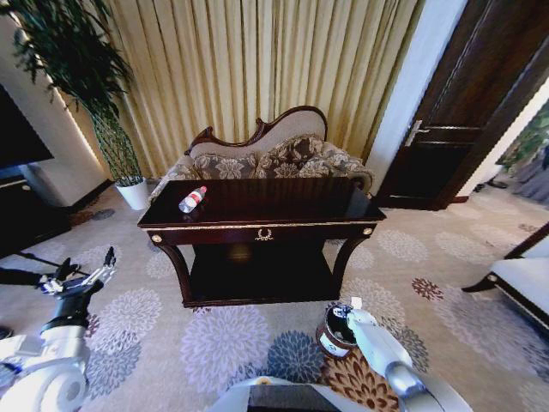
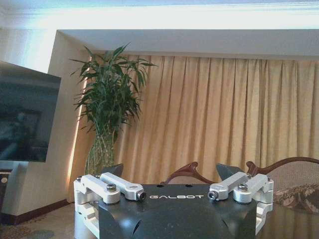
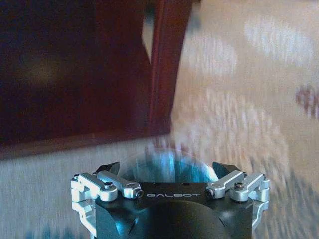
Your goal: Move to the front of the table and place the trash on the table into the trash bin.
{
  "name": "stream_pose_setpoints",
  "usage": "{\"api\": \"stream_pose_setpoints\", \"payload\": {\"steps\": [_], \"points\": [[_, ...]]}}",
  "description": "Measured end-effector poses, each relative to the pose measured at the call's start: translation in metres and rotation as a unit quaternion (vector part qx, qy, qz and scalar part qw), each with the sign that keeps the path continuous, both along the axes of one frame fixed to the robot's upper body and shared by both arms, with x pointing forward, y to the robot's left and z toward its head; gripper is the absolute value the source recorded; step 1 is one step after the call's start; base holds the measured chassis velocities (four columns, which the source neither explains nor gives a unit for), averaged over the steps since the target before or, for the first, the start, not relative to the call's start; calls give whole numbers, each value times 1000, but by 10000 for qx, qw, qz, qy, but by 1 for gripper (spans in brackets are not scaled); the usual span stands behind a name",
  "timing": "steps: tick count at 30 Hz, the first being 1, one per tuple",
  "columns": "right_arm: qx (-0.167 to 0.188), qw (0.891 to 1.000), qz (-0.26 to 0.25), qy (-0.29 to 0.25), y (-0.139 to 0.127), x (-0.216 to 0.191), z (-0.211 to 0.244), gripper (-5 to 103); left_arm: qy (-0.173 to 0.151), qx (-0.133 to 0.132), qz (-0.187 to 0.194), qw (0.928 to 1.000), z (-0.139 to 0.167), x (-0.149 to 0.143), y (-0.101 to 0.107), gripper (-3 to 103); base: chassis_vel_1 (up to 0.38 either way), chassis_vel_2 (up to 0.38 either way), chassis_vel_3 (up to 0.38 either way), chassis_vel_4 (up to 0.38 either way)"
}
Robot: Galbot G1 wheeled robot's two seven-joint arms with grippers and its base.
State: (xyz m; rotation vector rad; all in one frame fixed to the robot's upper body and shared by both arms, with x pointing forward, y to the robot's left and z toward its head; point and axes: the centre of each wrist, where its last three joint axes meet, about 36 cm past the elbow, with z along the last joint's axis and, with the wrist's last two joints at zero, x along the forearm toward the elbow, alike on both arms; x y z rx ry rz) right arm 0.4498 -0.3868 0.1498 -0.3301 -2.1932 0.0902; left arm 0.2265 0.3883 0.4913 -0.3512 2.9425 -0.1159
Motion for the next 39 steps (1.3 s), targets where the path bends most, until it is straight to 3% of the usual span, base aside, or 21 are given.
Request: {"api": "stream_pose_setpoints", "payload": {"steps": [4,7,8,10,11,12,14,15,17,19,21,24,27,31,39], "points": [[-21,9981,74,-607,2,12,25,100,-29,6,6,10000,0,0,0,100,0,0,0,0],[-358,9741,381,-2200,1,34,93,100,-45,-8,1,10000,-1,0,-2,100,0,0,0,0],[-358,9741,381,-2200,1,34,93,100,-45,-8,1,10000,-1,0,-2,100,0,0,0,0],[-208,9518,507,-3017,12,36,134,100,-51,-8,-2,10000,-1,1,-3,100,0,0,0,0],[-208,9518,507,-3017,12,36,134,100,-51,-8,-2,10000,-1,1,-3,100,0,0,0,0],[-79,9420,557,-3309,20,34,151,100,-48,-3,-2,10000,-1,1,-3,100,0,0,0,0],[301,9143,833,-3951,51,17,197,100,1,14,-9,10000,0,3,-4,100,0,0,0,0],[301,9143,833,-3951,51,17,197,100,1,14,-9,10000,0,3,-4,100,0,0,0,0],[605,8965,1189,-4225,83,-4,226,100,27,35,-20,10000,3,4,-6,100,0,0,0,0],[728,8925,1304,-4256,93,-11,236,100,25,48,-21,10000,4,5,-6,100,0,0,0,0],[1016,8796,1596,-4365,120,-24,264,100,37,84,-35,10000,6,4,-7,100,0,0,0,0],[1179,8718,1752,-4420,134,-31,282,100,39,114,-50,9999,7,4,-9,100,0,0,0,0],[1613,8554,2021,-4489,157,-42,314,100,31,93,-136,9999,11,4,-18,100,0,0,0,0],[1634,8532,2087,-4492,158,-43,318,100,37,79,-154,9998,12,4,-20,100,0,0,0,0],[1501,8589,2100,-4424,152,-47,313,100,52,44,-187,9998,11,6,-22,100,0,0,0,0]]}}
